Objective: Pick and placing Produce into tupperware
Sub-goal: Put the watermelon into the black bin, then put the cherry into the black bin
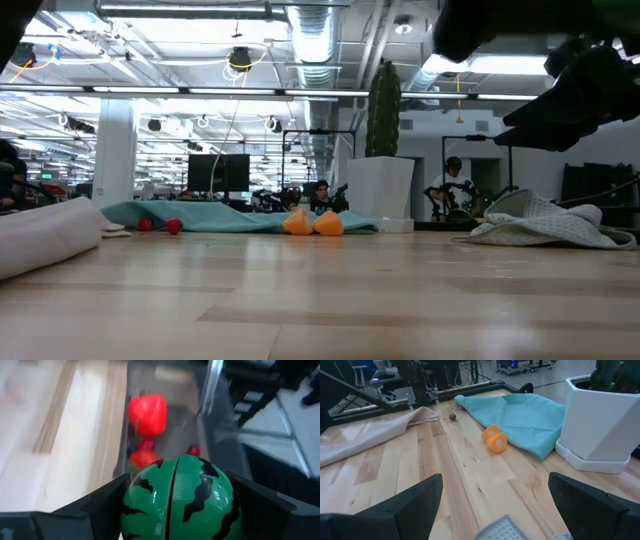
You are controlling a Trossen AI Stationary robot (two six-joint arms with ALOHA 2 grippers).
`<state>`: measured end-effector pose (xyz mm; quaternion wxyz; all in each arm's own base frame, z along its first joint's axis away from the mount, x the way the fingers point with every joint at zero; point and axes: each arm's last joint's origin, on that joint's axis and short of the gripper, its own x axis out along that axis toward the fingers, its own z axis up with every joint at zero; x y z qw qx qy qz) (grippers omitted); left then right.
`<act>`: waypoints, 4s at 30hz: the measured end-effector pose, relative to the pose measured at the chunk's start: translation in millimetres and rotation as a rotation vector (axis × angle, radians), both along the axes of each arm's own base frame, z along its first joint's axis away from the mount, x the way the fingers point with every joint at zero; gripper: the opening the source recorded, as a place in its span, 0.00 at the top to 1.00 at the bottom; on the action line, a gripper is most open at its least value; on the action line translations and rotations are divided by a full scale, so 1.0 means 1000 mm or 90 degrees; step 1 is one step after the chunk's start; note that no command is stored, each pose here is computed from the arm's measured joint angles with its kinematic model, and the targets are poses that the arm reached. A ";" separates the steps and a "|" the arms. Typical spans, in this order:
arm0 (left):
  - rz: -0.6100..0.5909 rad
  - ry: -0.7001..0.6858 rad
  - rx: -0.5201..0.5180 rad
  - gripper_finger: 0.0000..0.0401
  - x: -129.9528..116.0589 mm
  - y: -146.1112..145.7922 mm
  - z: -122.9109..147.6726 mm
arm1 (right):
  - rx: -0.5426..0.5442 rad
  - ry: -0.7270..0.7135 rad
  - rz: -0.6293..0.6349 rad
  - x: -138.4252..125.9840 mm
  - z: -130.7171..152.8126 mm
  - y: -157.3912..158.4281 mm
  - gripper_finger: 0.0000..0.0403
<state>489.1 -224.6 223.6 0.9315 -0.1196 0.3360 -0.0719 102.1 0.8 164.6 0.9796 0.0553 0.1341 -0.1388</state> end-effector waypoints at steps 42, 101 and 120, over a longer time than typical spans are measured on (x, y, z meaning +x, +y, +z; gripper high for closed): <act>0.051 -0.144 -0.058 0.25 0.029 0.004 -0.018 | 0.000 0.003 0.000 0.000 -0.001 0.000 0.04; 0.499 0.318 -0.126 0.43 -0.042 0.237 0.057 | -0.001 0.005 0.000 0.000 -0.001 0.000 0.04; 0.551 0.125 -0.097 0.54 -0.231 0.235 0.036 | -0.002 0.014 0.000 -0.001 -0.002 0.000 0.04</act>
